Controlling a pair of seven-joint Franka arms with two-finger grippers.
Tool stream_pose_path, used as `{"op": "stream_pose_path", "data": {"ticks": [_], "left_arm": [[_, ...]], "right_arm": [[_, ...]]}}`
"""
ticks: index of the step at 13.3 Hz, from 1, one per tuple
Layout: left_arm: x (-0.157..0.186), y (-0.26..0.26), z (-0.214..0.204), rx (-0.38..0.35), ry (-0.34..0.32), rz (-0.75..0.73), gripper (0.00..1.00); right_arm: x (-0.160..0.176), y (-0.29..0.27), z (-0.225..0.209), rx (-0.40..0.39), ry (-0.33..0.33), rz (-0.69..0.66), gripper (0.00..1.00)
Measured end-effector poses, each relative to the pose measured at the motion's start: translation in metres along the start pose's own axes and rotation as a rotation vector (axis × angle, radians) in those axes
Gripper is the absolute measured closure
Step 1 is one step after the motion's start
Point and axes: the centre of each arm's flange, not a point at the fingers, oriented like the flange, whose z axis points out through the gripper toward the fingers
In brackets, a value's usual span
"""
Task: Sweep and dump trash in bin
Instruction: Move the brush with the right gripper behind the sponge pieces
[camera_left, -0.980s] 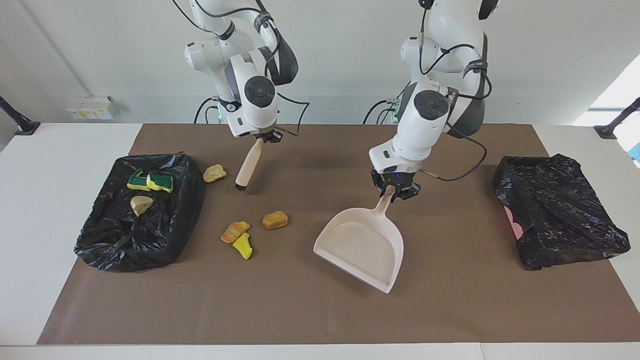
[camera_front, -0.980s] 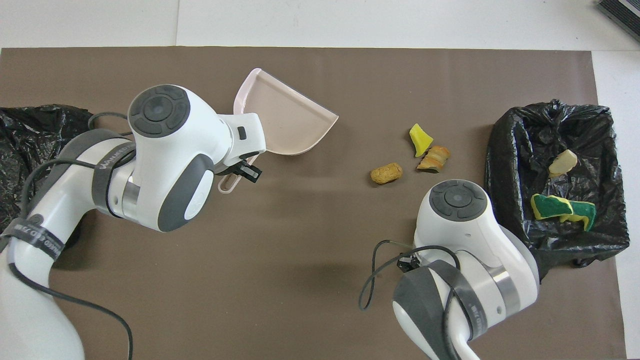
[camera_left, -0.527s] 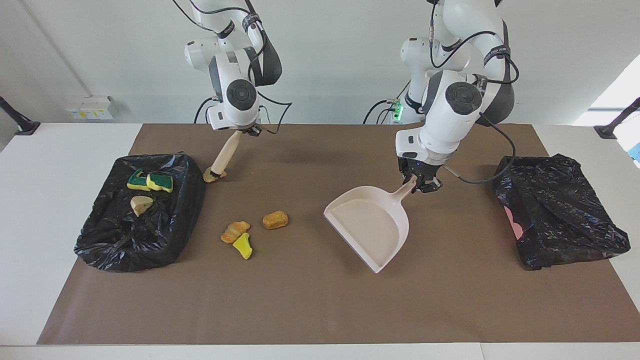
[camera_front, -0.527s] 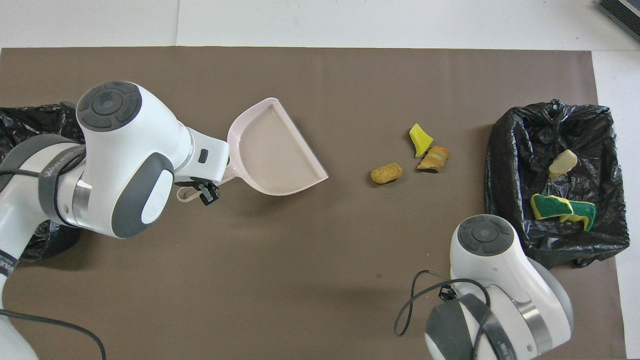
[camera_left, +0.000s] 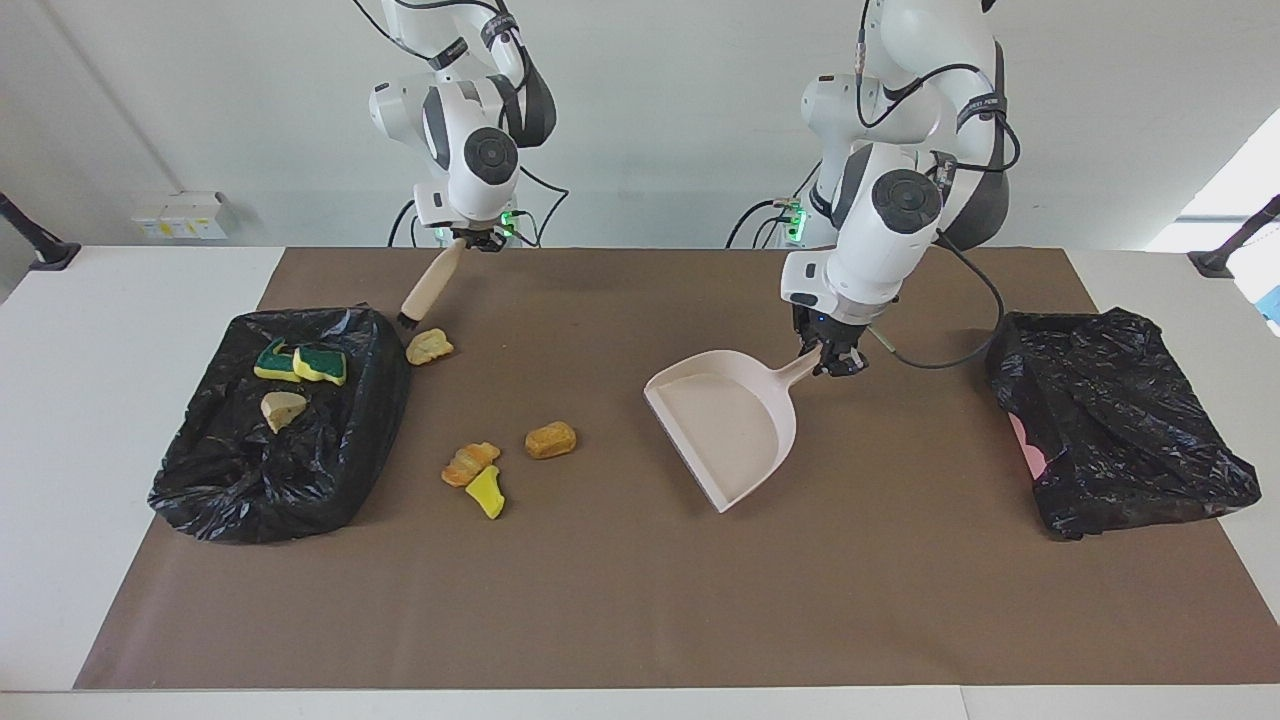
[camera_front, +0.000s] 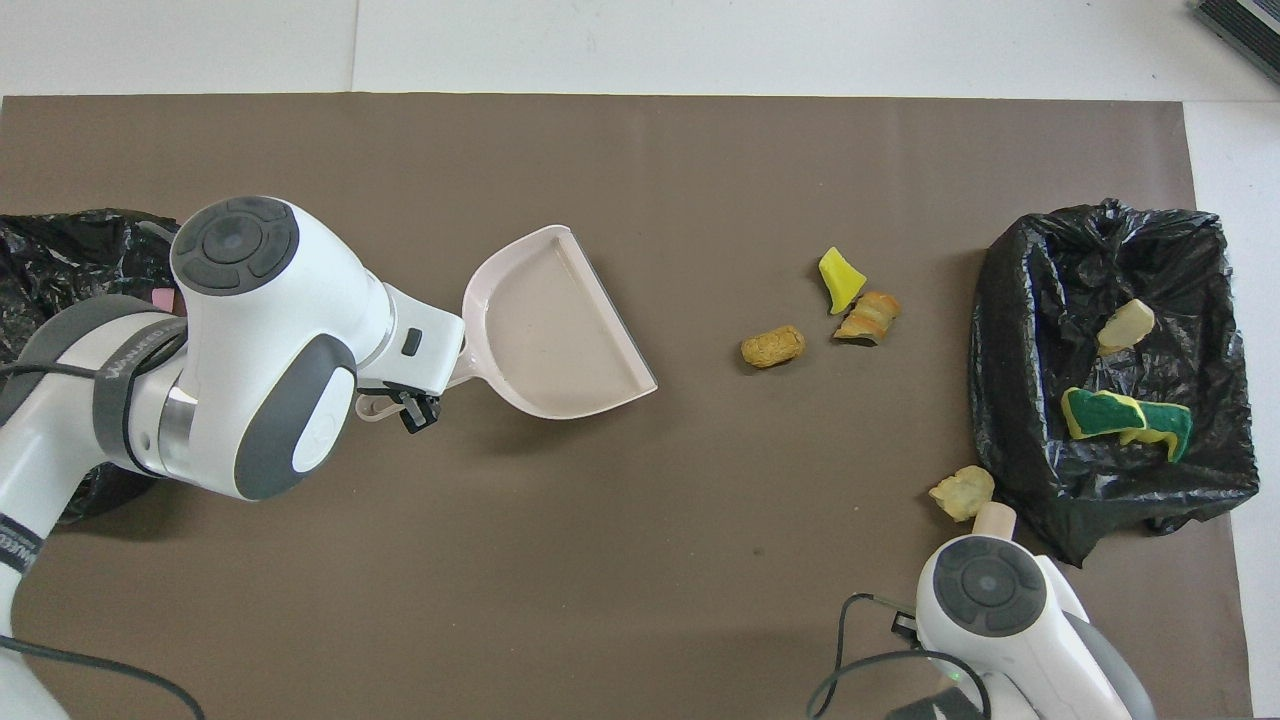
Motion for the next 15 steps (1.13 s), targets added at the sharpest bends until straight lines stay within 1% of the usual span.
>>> {"op": "stream_pose_path", "data": {"ticks": [2,4,7,9,11,12,15], "left_arm": [[-0.001,-0.001,0.001,0.007,-0.009,0.011,0.69],[-0.003,-0.001,0.009,0.02,-0.021,0.03,0.69],[-0.004,-0.001,0.016,0.023,-0.022,0.034,0.69],[-0.005,-0.001,0.017,0.023,-0.023,0.034,0.69],[-0.005,-0.002,0.017,0.023,-0.023,0.033,0.69],[-0.005,-0.002,0.017,0.023,-0.022,0.032,0.69],[-0.005,-0.002,0.017,0.024,-0.022,0.032,0.69]], "right_arm": [[0.008,-0.012,-0.005,0.083,0.038,-0.06,0.75],[0.019,-0.028,-0.014,0.137,0.048,-0.078,0.75],[0.048,-0.063,-0.056,0.223,0.029,-0.102,0.75],[0.065,-0.088,-0.084,0.256,0.015,-0.119,0.75],[0.077,-0.105,-0.115,0.227,-0.023,-0.141,0.75],[0.08,-0.106,-0.123,0.208,-0.047,-0.145,0.75],[0.085,-0.087,-0.111,0.104,-0.129,-0.13,0.75]]}}
